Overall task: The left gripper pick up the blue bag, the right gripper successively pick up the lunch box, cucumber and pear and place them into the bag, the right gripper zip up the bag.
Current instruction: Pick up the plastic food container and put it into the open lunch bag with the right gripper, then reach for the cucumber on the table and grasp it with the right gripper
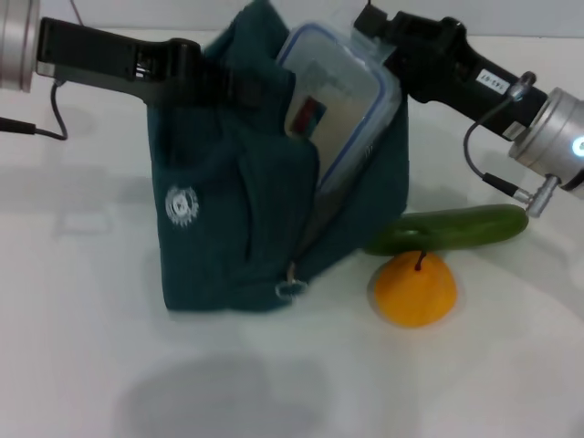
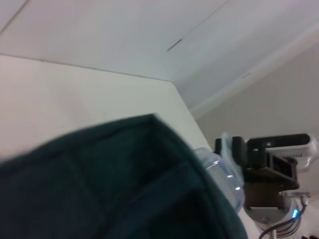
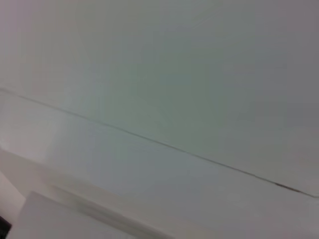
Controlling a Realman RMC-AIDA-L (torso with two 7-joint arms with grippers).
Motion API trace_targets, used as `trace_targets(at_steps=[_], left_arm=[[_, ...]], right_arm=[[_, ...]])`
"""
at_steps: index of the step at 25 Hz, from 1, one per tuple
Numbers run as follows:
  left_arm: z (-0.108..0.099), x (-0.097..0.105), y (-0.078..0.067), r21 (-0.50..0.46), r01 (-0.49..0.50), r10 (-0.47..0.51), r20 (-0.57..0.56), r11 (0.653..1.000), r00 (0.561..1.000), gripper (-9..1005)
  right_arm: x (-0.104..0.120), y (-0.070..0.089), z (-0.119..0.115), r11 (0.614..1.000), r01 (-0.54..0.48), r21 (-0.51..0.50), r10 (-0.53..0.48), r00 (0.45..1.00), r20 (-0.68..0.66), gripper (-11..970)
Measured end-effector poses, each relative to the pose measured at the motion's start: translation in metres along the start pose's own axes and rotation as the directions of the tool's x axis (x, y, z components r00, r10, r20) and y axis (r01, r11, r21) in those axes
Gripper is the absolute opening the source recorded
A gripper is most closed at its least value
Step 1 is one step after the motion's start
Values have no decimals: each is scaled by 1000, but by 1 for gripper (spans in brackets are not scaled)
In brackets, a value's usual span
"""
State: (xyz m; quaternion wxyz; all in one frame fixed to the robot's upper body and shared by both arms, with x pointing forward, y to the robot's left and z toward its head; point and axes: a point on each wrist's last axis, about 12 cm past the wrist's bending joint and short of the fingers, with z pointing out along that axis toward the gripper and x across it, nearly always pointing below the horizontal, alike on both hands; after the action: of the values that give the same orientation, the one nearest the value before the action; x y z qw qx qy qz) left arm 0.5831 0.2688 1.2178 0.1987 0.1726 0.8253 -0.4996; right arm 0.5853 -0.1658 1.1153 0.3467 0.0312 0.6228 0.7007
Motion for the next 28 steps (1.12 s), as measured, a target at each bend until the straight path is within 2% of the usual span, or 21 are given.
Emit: trace_targets(at_steps=[9,20,26,28], left_arm=[[6,5,4,27,3,-2,-15,1000,1000,40],[5,10,5,41,15,-13,-44,999,999,37],[-2,17,10,27,34,-33,-36,999,999,37],[-3,17,11,27,35,-34,-35,999,999,37]], right_arm=[[10,-6,18,996,26,85,-20,997,-72,114],[4,-1,9,996,88,32,-87,996,-25,130],[-8,3,-7,988,155,1,-155,988,20,344],[-16,4,-20,981,196,1,-195,979,50,578]])
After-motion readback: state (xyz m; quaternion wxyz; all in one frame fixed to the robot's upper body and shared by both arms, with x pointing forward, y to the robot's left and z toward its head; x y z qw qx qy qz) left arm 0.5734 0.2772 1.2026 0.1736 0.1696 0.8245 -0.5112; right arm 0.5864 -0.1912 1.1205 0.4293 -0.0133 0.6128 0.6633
